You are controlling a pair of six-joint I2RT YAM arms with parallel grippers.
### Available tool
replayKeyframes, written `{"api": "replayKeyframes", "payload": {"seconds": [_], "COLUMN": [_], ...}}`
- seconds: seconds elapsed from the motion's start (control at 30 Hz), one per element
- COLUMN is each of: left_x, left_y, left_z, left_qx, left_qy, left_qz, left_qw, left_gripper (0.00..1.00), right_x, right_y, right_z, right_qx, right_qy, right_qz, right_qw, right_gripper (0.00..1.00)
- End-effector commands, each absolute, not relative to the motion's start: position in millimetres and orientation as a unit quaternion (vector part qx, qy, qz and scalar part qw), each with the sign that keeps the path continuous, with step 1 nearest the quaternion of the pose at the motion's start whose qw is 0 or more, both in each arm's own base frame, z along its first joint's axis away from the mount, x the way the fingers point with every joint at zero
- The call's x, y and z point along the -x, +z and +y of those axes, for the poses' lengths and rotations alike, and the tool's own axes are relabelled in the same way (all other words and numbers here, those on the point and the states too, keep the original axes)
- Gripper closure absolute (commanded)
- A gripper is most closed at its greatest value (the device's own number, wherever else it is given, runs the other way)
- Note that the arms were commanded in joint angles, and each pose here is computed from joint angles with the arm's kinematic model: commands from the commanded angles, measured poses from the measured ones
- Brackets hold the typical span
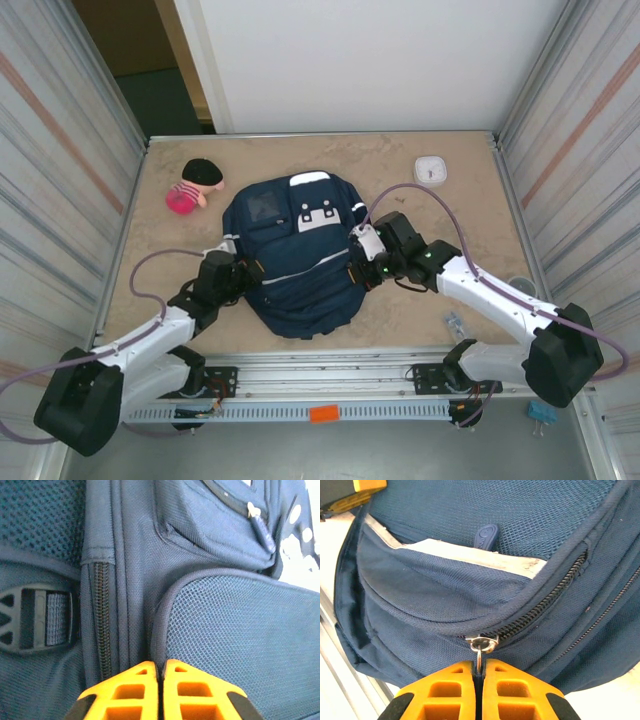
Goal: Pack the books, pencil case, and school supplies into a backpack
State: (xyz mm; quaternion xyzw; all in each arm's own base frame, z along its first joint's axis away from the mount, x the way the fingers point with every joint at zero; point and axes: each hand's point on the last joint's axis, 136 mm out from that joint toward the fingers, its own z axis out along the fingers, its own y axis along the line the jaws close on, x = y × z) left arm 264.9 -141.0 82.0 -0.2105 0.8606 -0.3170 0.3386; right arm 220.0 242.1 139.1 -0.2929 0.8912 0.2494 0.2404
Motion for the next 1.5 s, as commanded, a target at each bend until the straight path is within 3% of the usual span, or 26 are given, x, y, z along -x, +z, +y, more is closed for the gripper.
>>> {"api": "replayKeyframes", "payload": {"seconds": [0.0,0.27,0.73,1.07,1.27,1.47], "left_x": [-268,-270,-277,-277,-274,-273], "left_y": [103,153,165,169,167,162], "left_z": [-144,-126,-132,-136,-124,-115], "left_qx": [0.247,0.297,0.327,0.331,0.327,0.317], "left_qy": [-0.370,-0.377,-0.412,-0.423,-0.392,-0.373], "left_qz": [0.821,0.760,0.734,0.730,0.737,0.748], "left_qw": [0.358,0.439,0.429,0.422,0.443,0.448], "left_gripper": [0.99,1.00,1.00,1.00,1.00,1.00], "right_x": [-218,-200,-157,-147,-151,-178], "right_y": [141,149,151,165,163,169], "right_z": [241,269,375,438,425,376], "right_qx": [0.287,0.283,0.322,0.294,0.283,0.159], "right_qy": [0.245,0.265,0.302,0.386,0.377,0.403], "right_qz": [0.892,0.888,0.871,0.852,0.861,0.876], "right_qw": [0.250,0.248,0.213,0.198,0.192,0.213], "right_gripper": [1.00,1.00,1.00,0.99,0.75,0.47]}}
